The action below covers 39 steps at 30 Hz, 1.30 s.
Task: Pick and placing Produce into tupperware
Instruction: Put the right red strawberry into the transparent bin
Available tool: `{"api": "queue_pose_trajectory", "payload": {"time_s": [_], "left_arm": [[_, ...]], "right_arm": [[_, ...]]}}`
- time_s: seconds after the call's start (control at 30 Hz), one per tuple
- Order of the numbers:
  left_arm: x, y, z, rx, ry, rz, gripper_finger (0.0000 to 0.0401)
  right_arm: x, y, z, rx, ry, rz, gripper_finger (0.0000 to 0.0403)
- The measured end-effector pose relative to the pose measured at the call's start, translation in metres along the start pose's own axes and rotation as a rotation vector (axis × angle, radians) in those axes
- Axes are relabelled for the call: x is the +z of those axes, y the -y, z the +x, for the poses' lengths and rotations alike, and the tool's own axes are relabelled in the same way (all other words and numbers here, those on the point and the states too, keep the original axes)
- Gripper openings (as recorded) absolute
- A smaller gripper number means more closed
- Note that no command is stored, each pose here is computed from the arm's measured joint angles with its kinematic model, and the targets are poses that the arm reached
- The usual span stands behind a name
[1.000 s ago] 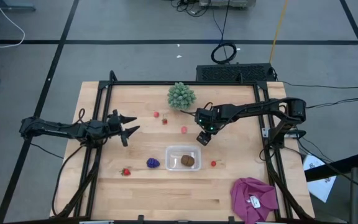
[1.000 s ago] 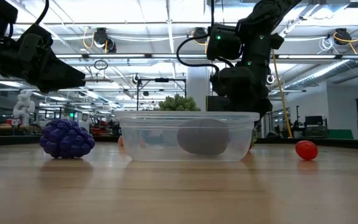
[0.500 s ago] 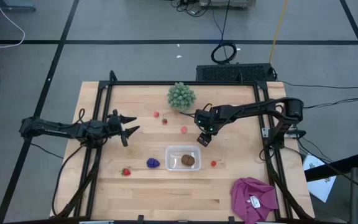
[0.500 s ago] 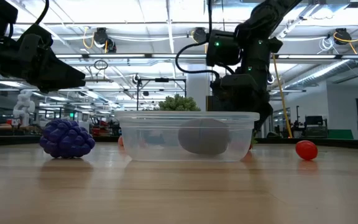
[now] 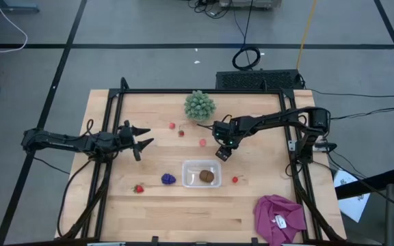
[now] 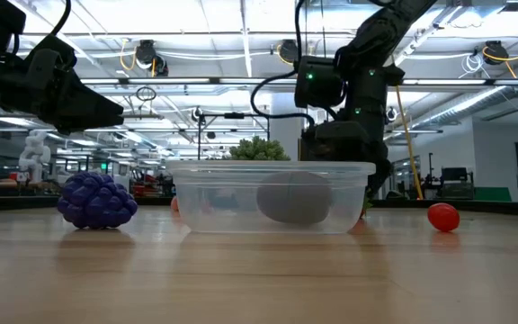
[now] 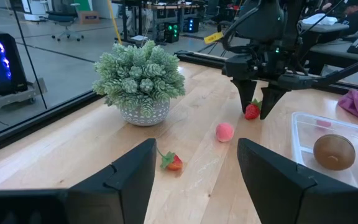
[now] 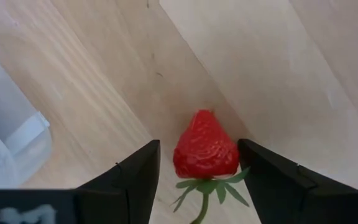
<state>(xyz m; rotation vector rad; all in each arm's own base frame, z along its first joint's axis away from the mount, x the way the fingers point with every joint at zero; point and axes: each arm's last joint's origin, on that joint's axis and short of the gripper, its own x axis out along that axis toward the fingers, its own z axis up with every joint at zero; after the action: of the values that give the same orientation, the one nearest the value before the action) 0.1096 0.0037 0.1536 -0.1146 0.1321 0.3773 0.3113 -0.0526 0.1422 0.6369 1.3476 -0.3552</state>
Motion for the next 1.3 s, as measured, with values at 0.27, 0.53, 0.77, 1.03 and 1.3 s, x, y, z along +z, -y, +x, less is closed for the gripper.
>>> {"api": "queue_pose_trajectory", "payload": {"time_s": [0.27, 0.53, 0.77, 1.03, 1.3], "left_arm": [[0.000, 0.000, 0.000, 0.000, 0.000, 0.000, 0.0230], [0.000, 0.000, 0.000, 0.000, 0.000, 0.000, 0.0230], [0.000, 0.000, 0.000, 0.000, 0.000, 0.000, 0.0230], [0.000, 0.000, 0.000, 0.000, -0.001, 0.000, 0.0230], [0.000, 0.000, 0.000, 0.000, -0.001, 0.001, 0.0230]], "right_arm": [[0.001, 0.003, 0.000, -0.002, -0.001, -0.004, 0.0149], [0.001, 0.003, -0.001, 0.000, 0.001, -0.013, 0.0147], [0.010, 0.003, -0.018, -0.003, 0.004, -0.012, 0.0149], [0.026, -0.012, -0.046, 0.018, 0.042, -0.059, 0.0153], [0.029, -0.047, -0.070, 0.061, 0.087, -0.135, 0.0151]]}}
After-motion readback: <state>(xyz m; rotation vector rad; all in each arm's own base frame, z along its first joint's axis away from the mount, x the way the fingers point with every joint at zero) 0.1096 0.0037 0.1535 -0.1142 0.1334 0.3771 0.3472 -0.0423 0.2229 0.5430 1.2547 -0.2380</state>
